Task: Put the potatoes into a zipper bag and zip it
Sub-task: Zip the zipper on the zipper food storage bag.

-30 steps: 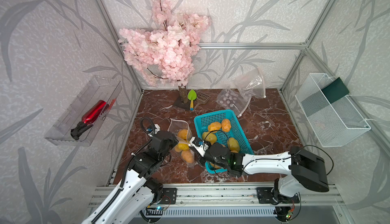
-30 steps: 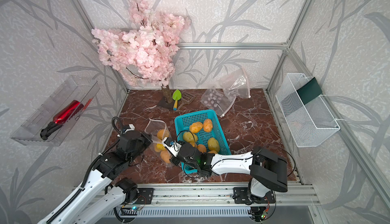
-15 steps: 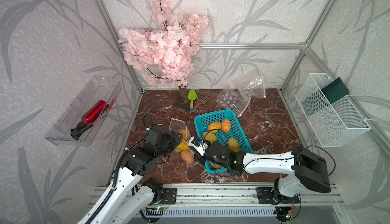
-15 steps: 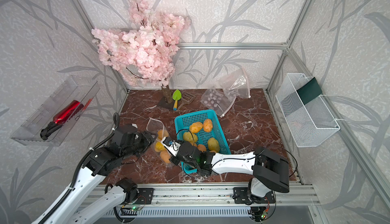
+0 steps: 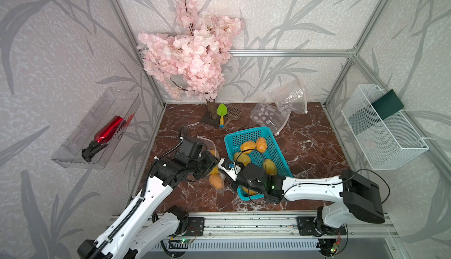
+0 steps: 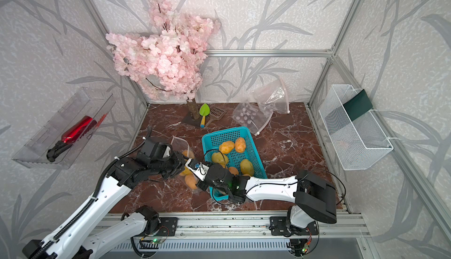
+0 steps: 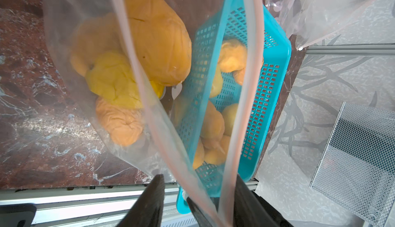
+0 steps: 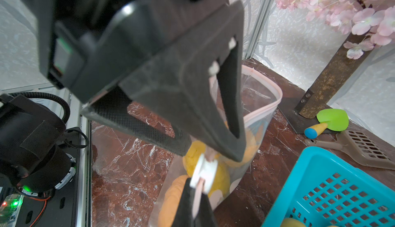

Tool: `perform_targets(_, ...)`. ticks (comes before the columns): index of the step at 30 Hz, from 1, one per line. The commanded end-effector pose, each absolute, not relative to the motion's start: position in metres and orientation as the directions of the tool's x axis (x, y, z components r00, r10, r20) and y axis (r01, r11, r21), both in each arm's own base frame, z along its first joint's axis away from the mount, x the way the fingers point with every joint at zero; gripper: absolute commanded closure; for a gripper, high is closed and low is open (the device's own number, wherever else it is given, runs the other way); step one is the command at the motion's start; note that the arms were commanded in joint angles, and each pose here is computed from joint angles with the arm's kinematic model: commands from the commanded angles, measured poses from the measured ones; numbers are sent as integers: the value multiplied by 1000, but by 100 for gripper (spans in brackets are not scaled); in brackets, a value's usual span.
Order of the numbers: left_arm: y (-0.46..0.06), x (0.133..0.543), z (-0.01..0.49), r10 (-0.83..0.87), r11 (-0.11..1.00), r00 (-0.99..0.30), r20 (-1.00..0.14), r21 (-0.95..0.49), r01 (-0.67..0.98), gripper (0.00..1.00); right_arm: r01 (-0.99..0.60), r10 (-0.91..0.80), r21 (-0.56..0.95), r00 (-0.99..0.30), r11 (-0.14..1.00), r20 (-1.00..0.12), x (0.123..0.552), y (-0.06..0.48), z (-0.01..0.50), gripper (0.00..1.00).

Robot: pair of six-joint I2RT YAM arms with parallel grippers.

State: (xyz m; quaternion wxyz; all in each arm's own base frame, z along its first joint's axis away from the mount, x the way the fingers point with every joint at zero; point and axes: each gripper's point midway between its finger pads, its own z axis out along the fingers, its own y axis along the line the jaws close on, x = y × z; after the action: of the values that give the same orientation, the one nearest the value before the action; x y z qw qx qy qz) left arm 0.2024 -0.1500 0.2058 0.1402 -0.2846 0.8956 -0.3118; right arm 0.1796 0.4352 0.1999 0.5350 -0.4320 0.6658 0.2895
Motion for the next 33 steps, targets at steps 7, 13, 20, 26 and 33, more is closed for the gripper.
perform_targets(7, -148, 197, 224, -585, 652, -806, -88, -642, -403, 48, -883, -247, -87, -34, 462, -969, 181, 436, 211, 100)
perform_targets(13, -158, 200, 223, -561, 650, -826, -59, -649, -395, 46, -883, -249, -88, -33, 461, -968, 181, 436, 210, 100)
perform_targets(20, -167, 195, 218, -501, 671, -865, -32, -646, -364, 51, -877, -252, -96, -29, 471, -967, 183, 435, 210, 100)
perform_targets(26, -166, 190, 218, -489, 675, -872, -24, -644, -360, 68, -865, -262, -104, -33, 491, -964, 187, 433, 208, 100)
perform_targets(33, -167, 184, 226, -477, 660, -879, -20, -668, -343, 69, -858, -280, -106, -45, 502, -959, 190, 435, 204, 100)
